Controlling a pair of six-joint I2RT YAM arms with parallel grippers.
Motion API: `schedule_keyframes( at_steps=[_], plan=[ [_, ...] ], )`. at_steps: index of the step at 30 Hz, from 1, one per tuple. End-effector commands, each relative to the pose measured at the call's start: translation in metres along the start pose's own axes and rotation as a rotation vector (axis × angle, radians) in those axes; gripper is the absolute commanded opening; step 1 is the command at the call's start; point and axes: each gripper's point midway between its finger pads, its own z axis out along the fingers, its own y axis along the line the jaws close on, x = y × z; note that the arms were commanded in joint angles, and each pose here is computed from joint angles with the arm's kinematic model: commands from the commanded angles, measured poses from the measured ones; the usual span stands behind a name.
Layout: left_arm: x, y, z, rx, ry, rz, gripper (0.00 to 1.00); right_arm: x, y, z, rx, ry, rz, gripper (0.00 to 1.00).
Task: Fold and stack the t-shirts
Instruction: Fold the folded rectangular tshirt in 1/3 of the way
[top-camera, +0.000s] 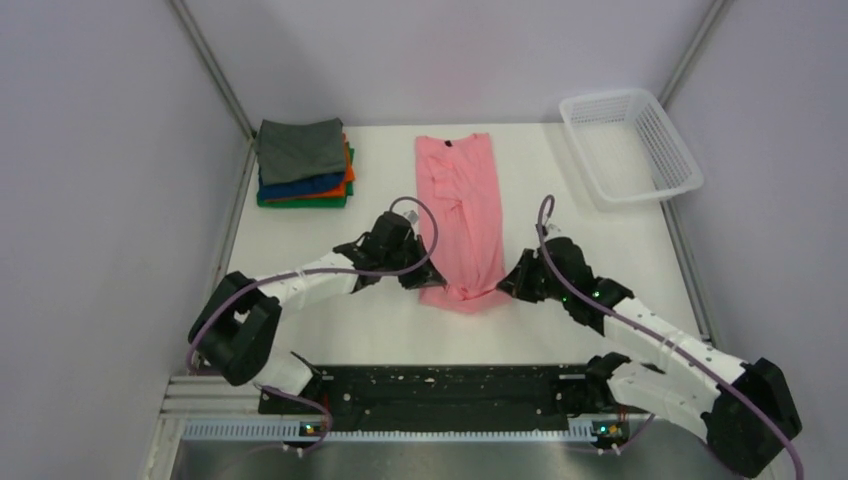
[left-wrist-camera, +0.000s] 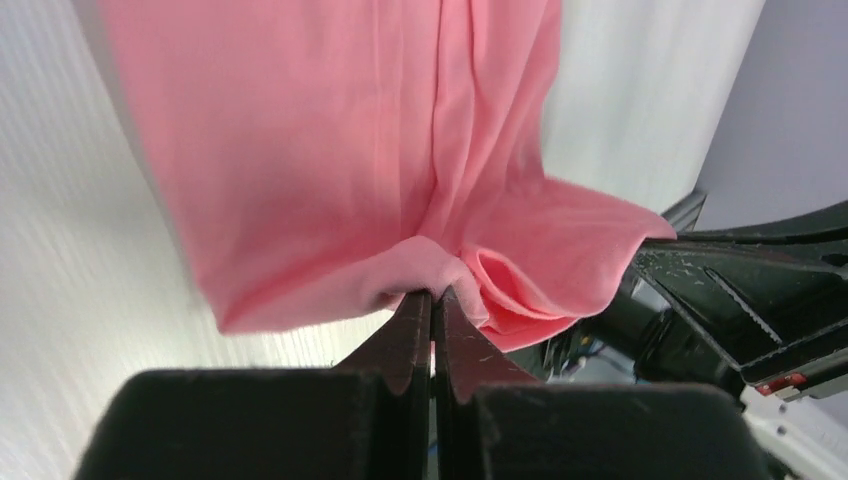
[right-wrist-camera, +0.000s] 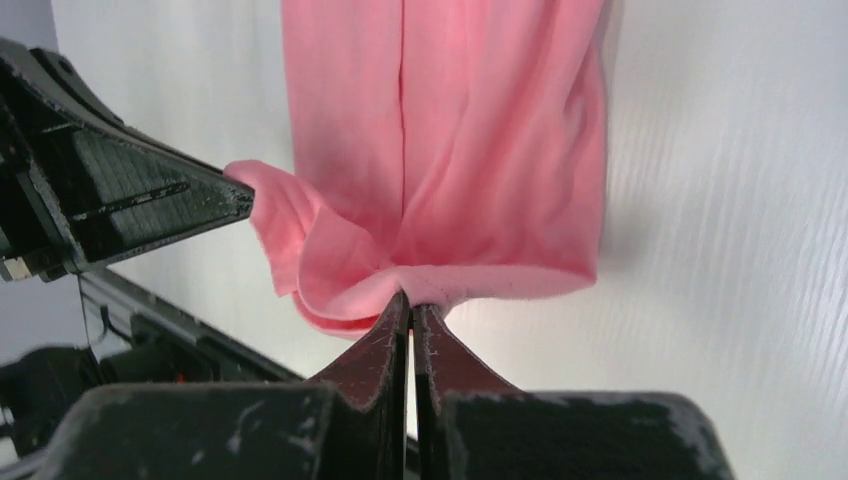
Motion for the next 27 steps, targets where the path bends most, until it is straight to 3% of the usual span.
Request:
schedule_keyframes(
  at_steps=[1, 13, 27],
  plan=[
    [-0.071, -0.02, -0.006, 0.035, -0.15, 0.049, 0.0, -0.076, 0.025, 0.012, -0.078, -0.173, 0.001, 0.0],
    [-0.187, -0.002, -0.008, -0.131, -0.303, 0.04, 0.0, -0.185, 0.017, 0.053, -0.014, -0.261, -0.022, 0.0],
    [-0.224, 0.017, 0.013, -0.164, -0.296, 0.026, 0.0, -0.214, -0.013, 0.11, 0.014, -0.182, -0.046, 0.0]
  ],
)
